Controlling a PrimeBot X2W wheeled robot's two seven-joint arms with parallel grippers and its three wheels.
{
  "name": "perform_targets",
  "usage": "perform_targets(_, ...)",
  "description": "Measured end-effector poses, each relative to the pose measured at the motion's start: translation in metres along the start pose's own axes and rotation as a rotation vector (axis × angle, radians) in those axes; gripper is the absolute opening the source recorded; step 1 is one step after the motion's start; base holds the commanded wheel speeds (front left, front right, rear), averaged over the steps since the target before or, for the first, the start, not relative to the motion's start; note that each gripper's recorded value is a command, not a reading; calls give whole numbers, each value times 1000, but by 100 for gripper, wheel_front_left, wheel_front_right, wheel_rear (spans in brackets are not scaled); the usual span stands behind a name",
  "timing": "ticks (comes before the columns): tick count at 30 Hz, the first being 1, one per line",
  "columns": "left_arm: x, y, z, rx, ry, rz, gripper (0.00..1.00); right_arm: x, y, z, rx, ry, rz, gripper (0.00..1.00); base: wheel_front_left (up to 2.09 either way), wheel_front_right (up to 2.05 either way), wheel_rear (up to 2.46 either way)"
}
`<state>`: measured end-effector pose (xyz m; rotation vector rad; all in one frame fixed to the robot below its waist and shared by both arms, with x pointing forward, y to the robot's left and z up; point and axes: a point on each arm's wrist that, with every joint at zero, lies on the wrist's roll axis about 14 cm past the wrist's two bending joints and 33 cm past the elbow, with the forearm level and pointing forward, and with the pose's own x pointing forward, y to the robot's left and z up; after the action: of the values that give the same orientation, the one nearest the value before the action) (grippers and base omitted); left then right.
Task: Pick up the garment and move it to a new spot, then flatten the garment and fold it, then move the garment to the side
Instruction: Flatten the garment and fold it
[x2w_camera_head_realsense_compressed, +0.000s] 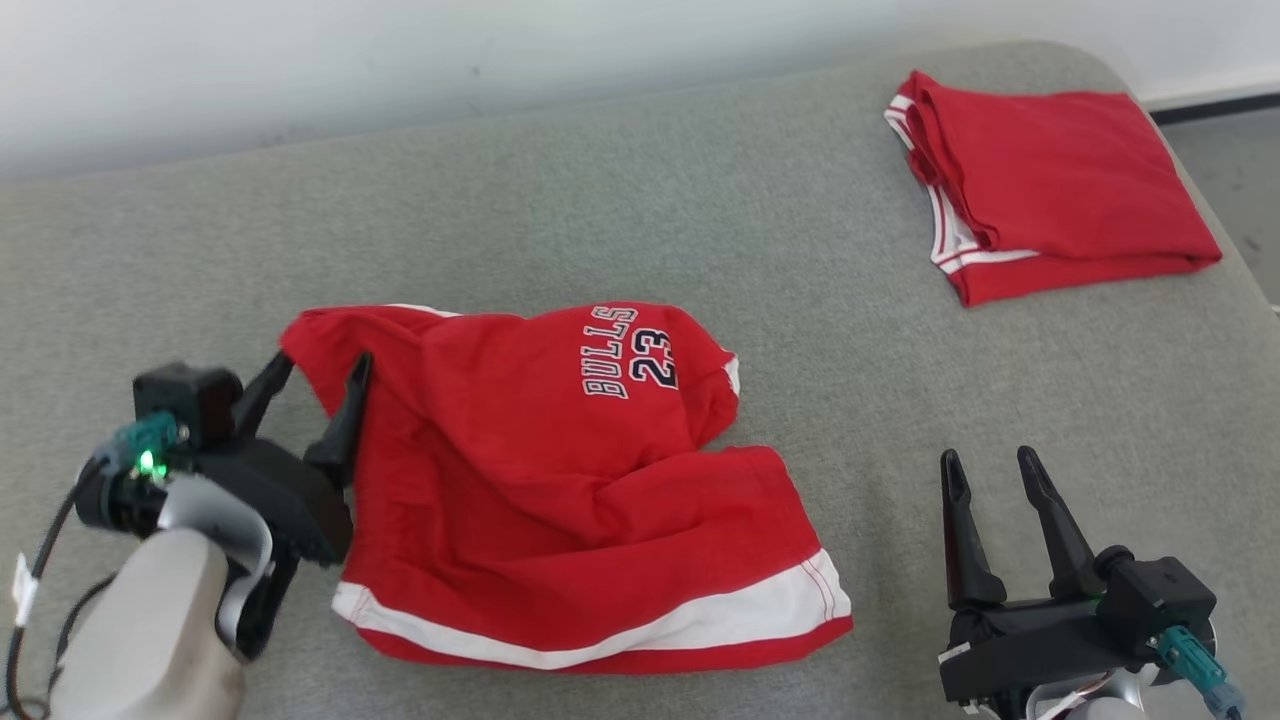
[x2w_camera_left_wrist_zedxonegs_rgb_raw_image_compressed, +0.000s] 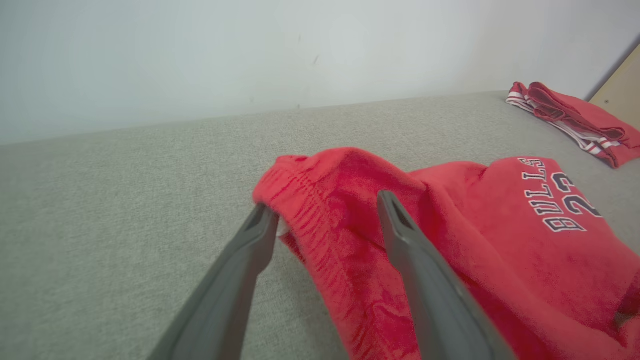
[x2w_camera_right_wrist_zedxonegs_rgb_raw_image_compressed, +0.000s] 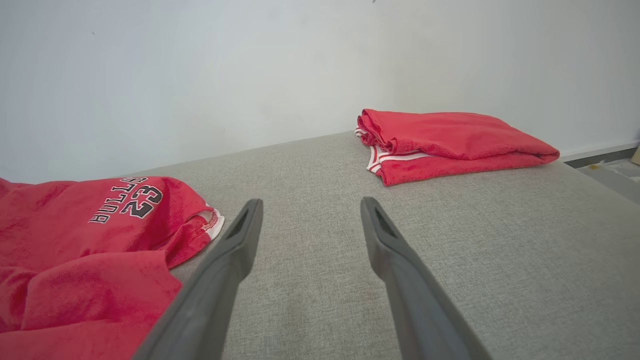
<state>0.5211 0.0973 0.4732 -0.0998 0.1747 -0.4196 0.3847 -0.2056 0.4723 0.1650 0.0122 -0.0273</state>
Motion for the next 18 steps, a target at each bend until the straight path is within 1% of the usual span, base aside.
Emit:
perform_targets(6,-31,11,-4,-14,-31,65,100,-2,11,5,1,-15,36,100,0,0,0)
perform_targets(9,-50,17,4,-18,-86,102,100,-4,17,7,-1,-22,58,100,0,0,0)
perform_targets(15,-93,36,21,-4,-178,220,100,-9,29,12,-11,-35,100,100,0,0,0)
perform_targets(18,-114,40,41,2,-259,264,100,-10,36,14,-18,-41,125,100,0,0,0)
